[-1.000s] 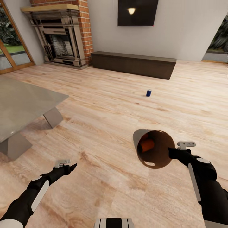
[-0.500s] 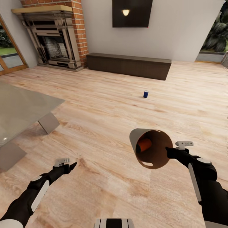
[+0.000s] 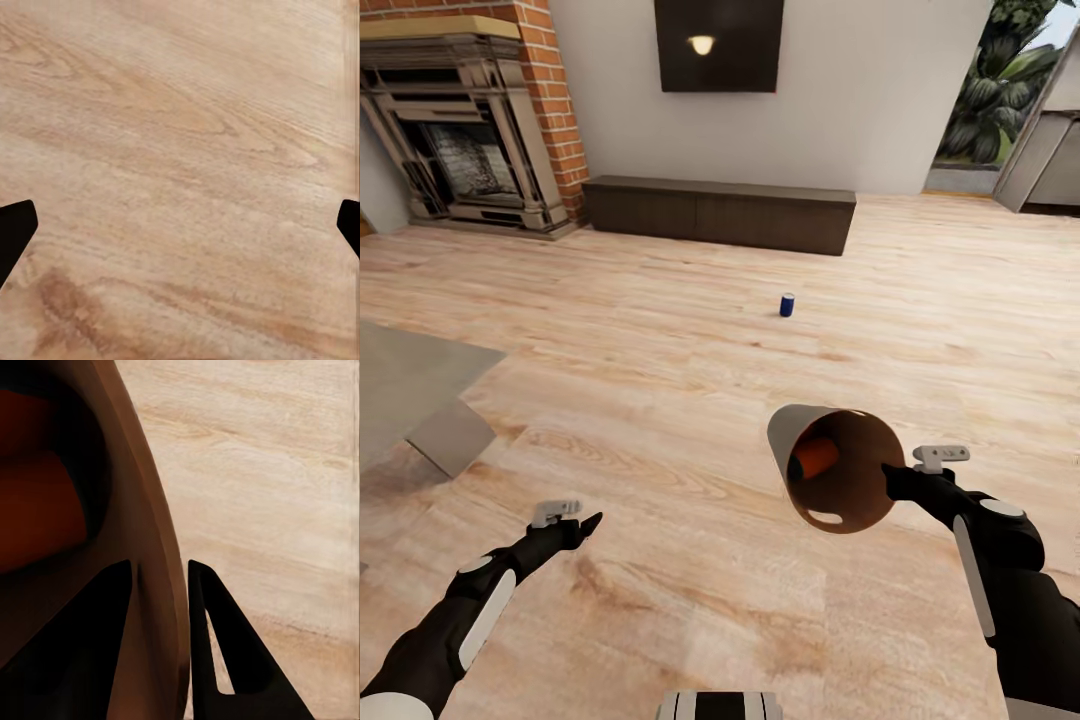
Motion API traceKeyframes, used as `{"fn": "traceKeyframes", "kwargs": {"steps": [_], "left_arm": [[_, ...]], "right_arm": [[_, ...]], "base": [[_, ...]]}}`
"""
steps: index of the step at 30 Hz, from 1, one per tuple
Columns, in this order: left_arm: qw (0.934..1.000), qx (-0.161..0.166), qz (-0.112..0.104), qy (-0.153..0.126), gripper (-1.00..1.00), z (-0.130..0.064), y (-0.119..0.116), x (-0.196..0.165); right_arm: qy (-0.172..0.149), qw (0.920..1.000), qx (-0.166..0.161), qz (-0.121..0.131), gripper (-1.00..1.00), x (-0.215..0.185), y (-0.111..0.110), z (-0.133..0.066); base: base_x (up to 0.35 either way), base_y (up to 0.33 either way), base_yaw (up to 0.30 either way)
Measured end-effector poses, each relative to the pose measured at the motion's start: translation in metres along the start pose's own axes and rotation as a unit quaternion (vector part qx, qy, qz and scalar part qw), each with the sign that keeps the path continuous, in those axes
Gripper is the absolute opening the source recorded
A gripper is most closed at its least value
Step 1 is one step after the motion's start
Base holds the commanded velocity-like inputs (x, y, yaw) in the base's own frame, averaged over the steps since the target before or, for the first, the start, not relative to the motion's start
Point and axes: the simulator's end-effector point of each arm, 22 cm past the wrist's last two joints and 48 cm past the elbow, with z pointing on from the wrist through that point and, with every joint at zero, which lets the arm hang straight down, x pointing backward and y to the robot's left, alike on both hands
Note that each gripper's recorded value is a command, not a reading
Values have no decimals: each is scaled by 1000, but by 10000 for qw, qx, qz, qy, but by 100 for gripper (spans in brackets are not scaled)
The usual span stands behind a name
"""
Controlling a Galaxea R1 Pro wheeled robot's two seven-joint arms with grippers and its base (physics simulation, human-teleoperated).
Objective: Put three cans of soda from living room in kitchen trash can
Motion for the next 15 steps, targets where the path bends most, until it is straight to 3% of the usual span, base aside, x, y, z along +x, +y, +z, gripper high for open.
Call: {"fn": "traceKeyframes", "kwargs": {"steps": [8, 15], "left_arm": [[10000, -41, 8, -31, 100, -2, 1, -3], [10000, -40, 15, -72, 100, -3, 0, -7]], "right_arm": [[-42, 10000, -4, 0, -100, -4, 0, -2], [-75, 10000, -20, 12, -100, -7, 1, -4]], "base": [[308, 1, -233], [61, 0, -228]]}}
